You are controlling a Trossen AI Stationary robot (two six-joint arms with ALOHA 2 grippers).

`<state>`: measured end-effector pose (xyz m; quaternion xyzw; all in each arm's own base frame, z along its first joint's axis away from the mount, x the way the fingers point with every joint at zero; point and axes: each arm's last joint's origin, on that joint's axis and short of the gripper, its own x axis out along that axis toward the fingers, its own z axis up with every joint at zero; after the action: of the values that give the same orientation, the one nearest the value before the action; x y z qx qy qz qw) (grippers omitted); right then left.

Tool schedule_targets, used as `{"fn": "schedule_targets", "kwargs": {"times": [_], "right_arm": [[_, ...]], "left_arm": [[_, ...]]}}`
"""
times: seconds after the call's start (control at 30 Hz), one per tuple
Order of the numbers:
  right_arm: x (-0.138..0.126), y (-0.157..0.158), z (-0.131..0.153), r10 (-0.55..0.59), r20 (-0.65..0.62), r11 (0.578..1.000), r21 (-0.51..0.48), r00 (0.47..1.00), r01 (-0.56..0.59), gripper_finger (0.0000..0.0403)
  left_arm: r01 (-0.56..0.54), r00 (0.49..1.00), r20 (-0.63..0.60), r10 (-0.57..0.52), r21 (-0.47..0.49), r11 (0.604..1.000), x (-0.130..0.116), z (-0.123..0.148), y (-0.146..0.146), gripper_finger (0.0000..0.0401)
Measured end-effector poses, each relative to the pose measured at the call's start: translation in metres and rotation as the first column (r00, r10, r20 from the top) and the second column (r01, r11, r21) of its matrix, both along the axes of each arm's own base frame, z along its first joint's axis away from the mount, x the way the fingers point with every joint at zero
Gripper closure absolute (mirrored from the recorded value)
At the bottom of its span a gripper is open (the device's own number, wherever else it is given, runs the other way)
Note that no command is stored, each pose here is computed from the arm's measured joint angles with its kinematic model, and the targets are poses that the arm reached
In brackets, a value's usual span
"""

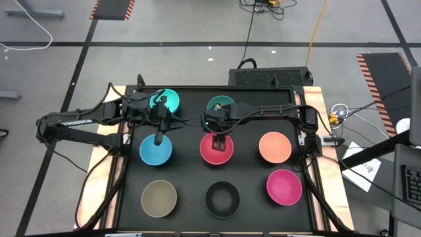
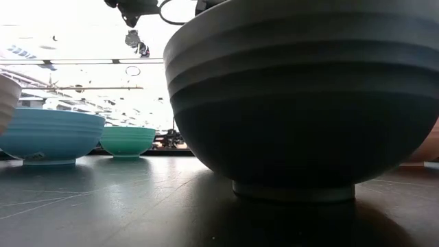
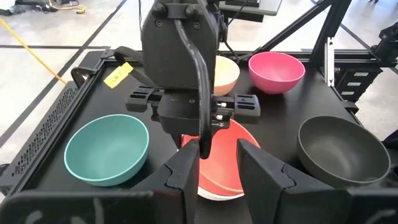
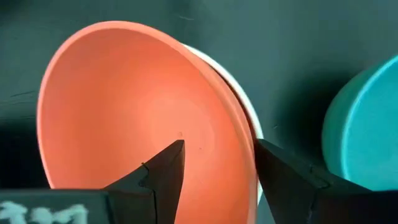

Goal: Nest bowls inside each other
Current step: Stack the orange bowl on top of the white bowl

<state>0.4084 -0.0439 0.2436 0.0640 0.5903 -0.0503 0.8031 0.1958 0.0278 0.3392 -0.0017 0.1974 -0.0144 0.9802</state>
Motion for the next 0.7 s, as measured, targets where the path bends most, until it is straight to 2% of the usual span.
{"fn": "schedule_targets", "kwargs": {"times": [0.7], "right_arm": [[-0.003, -0.017, -0.002, 0.0, -0.008, 1.0, -0.009, 1.0, 0.0, 0.0216]], "left_arm": [[0.001, 1.0, -0.026, -0.001, -0.006, 1.0, -0.001, -0.002, 0.0, 0.0293]]}}
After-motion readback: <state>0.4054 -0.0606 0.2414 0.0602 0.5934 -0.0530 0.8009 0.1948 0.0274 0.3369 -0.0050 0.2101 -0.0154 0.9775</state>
